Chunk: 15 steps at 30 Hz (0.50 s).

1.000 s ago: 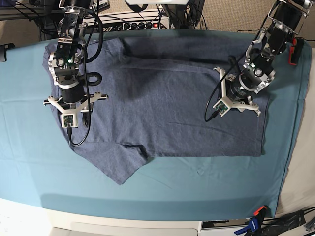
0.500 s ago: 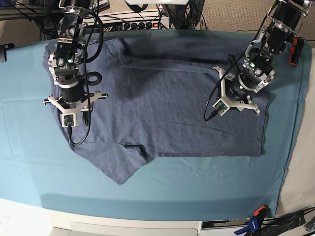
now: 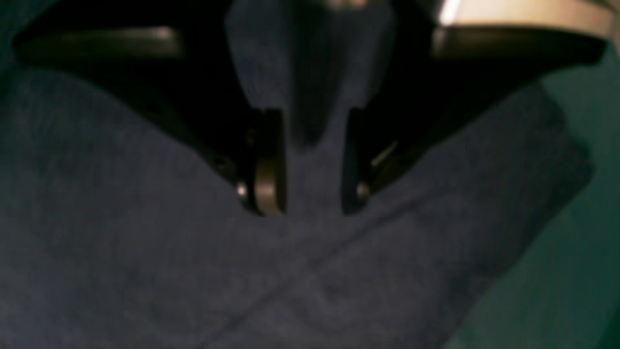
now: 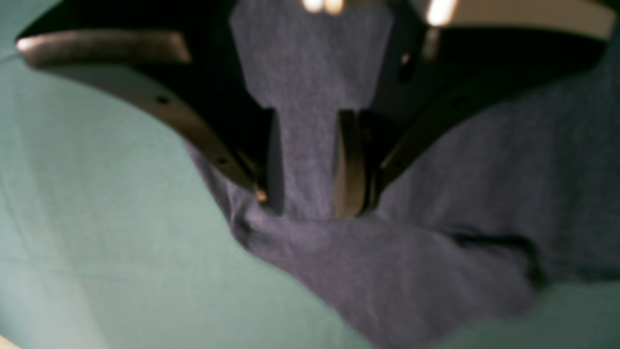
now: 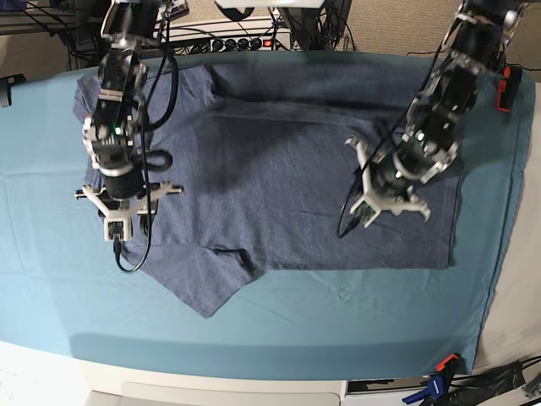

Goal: Fold the T-shirt properly
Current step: 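Move both grippers across the shirt to the hem corners and lower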

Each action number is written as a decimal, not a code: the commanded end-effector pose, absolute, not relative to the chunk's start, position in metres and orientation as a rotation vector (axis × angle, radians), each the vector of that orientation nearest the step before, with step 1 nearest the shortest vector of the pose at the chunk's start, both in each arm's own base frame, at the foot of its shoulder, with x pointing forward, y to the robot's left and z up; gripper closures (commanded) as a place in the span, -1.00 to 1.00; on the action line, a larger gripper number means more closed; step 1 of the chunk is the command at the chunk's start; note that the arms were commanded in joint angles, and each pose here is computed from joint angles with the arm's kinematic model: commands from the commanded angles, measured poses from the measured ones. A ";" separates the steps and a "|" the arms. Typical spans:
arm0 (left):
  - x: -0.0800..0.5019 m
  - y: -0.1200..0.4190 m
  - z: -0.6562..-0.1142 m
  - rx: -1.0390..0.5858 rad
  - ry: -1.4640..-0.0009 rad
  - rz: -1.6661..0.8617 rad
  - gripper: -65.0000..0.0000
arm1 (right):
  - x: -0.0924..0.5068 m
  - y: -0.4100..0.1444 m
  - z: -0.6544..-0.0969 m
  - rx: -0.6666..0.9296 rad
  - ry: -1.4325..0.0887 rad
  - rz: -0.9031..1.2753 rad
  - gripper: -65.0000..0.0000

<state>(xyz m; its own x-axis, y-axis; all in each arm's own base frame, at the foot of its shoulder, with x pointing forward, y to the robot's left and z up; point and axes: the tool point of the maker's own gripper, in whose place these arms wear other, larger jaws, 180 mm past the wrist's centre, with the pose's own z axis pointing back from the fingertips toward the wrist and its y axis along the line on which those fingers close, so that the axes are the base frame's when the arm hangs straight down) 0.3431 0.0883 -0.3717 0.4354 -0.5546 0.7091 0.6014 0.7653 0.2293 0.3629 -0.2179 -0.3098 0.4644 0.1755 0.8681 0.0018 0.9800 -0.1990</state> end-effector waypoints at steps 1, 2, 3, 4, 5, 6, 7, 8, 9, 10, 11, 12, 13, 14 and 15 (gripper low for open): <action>0.359 0.088 -0.357 -0.059 -0.911 -0.704 0.34 | 0.375 -0.220 -0.298 -0.182 -1.129 0.103 0.42; 0.365 0.086 -0.356 -0.071 -0.914 -0.691 0.34 | 0.379 -0.221 -0.305 -0.175 -1.114 0.096 0.42; 0.371 0.086 -0.356 -0.074 -0.916 -0.681 0.34 | 0.384 -0.223 -0.309 -0.169 -1.102 0.088 0.42; 0.377 0.084 -0.355 -0.077 -0.917 -0.671 0.34 | 0.389 -0.224 -0.313 -0.164 -1.091 0.082 0.42; 0.384 0.085 -0.355 -0.075 -0.917 -0.662 0.34 | 0.394 -0.224 -0.316 -0.157 -1.084 0.078 0.42; 0.391 0.086 -0.354 -0.073 -0.917 -0.652 0.34 | 0.400 -0.224 -0.318 -0.150 -1.077 0.080 0.42; 0.398 0.088 -0.354 -0.066 -0.914 -0.644 0.34 | 0.405 -0.222 -0.318 -0.138 -1.075 0.090 0.42; 0.406 0.091 -0.353 -0.059 -0.913 -0.631 0.34 | 0.410 -0.219 -0.317 -0.128 -1.074 0.101 0.42; 0.413 0.095 -0.353 -0.056 -0.909 -0.612 0.34 | 0.415 -0.216 -0.315 -0.122 -1.077 0.111 0.42; 0.421 0.101 -0.351 -0.055 -0.906 -0.585 0.34 | 0.419 -0.212 -0.311 -0.118 -1.082 0.122 0.42; 0.428 0.109 -0.350 -0.054 -0.902 -0.554 0.34 | 0.422 -0.208 -0.309 -0.114 -1.086 0.135 0.42; 0.435 0.118 -0.347 -0.056 -0.902 -0.520 0.34 | 0.425 -0.202 -0.306 -0.110 -1.091 0.150 0.42; 0.441 0.128 -0.345 -0.053 -0.899 -0.491 0.34 | 0.427 -0.197 -0.304 -0.106 -1.092 0.164 0.42; 0.447 0.139 -0.343 -0.058 -0.898 -0.456 0.34 | 0.429 -0.192 -0.303 -0.101 -1.095 0.180 0.42; 0.452 0.152 -0.341 -0.072 -0.895 -0.401 0.34 | 0.430 -0.186 -0.303 -0.097 -1.095 0.195 0.42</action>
<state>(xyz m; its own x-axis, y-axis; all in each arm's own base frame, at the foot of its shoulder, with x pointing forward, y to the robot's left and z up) 0.4385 0.1471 -0.3613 0.5980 -0.3162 0.7365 0.3826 0.9200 0.0843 0.4196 -0.1846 -0.3240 0.4995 0.2048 0.8418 -0.1203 0.9786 -0.1667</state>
